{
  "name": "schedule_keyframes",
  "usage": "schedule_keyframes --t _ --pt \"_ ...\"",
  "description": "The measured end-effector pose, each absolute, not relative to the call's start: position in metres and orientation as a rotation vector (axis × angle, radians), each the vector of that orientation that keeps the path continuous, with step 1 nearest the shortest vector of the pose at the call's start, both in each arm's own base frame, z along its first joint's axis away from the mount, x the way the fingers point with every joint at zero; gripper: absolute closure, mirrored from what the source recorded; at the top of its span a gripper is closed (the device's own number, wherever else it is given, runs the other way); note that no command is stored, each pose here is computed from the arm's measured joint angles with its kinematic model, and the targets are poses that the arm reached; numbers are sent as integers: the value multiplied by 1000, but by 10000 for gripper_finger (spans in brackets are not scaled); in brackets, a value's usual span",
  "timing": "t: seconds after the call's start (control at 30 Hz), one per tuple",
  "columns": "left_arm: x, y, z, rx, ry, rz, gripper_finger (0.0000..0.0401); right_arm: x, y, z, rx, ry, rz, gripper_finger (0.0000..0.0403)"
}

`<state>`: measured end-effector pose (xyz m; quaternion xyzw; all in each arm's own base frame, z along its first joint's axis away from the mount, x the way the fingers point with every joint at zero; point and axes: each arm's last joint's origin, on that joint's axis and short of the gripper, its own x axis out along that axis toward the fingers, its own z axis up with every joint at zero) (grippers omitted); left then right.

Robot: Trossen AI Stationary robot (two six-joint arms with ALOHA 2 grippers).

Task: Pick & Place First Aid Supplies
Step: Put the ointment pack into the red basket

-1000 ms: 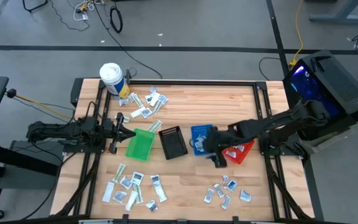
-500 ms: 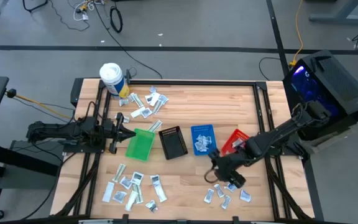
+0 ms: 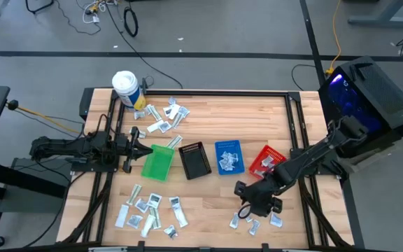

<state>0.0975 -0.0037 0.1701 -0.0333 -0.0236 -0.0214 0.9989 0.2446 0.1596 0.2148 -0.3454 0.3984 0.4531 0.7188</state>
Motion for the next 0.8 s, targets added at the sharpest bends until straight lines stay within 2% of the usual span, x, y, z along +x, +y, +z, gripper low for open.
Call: schedule_keyframes --t 0.33,0.47,0.8 --pt "97 -4 170 -67 -47 -43 369 244 159 176 -909 1077 1137 135" --pt "97 -4 170 -67 -47 -43 369 247 158 166 -996 1118 1109 135" --pt "97 -4 170 -67 -47 -43 369 247 164 153 -1000 1157 1137 135"
